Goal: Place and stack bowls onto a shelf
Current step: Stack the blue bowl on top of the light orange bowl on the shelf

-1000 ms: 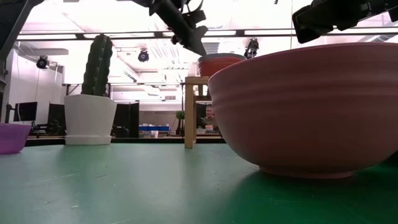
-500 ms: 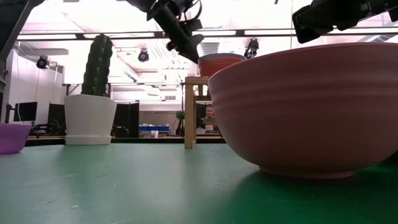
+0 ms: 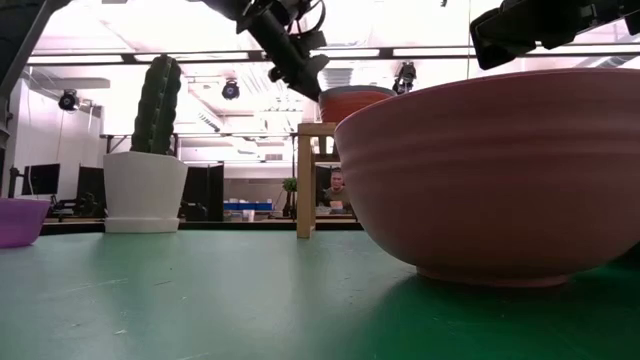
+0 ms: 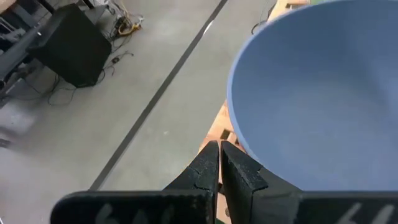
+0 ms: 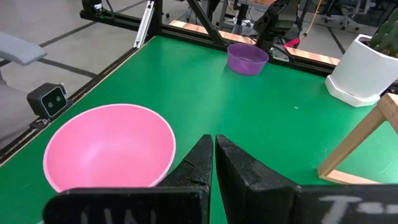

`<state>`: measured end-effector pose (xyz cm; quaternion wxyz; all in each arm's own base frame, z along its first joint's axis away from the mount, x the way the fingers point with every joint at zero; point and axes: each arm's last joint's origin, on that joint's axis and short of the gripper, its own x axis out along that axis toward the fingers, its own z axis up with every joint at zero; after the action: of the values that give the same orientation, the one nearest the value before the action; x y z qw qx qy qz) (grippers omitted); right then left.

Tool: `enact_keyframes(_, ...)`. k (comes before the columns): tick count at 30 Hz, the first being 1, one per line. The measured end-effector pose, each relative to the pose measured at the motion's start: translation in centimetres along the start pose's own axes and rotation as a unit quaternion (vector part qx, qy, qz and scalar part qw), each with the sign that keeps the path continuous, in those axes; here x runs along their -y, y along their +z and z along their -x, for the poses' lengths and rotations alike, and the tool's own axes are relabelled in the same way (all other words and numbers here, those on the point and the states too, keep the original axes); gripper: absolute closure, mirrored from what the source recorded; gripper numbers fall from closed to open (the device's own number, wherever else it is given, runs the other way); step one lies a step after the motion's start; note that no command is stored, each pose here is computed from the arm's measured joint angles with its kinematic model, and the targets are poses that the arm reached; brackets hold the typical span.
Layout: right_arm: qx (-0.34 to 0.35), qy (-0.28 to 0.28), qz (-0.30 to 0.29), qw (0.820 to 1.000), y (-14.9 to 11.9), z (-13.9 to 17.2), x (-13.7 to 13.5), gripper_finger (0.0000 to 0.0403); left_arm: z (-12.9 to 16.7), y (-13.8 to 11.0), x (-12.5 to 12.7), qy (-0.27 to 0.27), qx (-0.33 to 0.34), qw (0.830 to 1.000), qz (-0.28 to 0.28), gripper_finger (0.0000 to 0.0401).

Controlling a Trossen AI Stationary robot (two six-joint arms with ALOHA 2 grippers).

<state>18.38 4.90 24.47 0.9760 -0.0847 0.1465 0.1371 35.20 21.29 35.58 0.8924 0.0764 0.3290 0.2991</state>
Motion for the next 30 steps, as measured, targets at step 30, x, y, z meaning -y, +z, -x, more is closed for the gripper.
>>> enact_keyframes(30, -0.008, -0.016, 0.000, 1.000, -0.1, 0.0, 0.1, 0.0394, 0.9, 0.3, 0.2, -0.070, -0.005, 0.997, 0.014, 0.0401)
